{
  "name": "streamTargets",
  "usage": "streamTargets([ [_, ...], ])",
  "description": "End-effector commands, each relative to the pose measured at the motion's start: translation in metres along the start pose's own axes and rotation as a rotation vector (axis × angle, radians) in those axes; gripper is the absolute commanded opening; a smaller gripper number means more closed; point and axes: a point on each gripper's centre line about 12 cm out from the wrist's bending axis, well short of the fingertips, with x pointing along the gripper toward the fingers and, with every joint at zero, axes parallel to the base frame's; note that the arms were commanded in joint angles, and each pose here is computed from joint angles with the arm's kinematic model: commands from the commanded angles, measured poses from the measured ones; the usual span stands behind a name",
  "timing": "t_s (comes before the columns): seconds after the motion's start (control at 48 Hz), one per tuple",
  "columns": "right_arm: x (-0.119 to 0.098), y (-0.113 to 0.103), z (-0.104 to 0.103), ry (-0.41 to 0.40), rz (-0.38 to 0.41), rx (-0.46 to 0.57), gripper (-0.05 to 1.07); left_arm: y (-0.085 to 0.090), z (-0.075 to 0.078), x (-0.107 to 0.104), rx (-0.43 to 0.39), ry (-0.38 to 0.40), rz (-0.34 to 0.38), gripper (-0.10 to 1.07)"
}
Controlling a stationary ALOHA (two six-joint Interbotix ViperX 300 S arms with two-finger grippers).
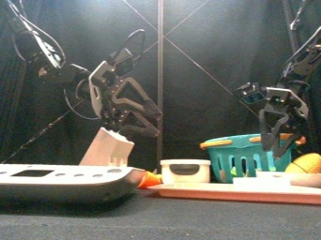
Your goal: Place corn in pan
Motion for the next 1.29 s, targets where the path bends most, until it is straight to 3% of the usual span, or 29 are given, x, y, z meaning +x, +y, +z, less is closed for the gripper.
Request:
streamTargets([
  [0.0,-0.002,-0.003,0.008,-0.033,-0.003,0.015,1.03,-0.002,0.009,0.002,0.007,-0.030,-0.009,0.98],
  [0.979,0.006,0.000,0.001,-0.041,0.032,0.011,1.03,-0.001,0.006,0.003,0.004,-0.022,-0.005,0.98],
  [1.271,0.004,0.012,0.003,-0.081,0.089,-0.020,1.03,-0.001,0.006,0.003,0.005,-0.020,-0.006,0.98],
])
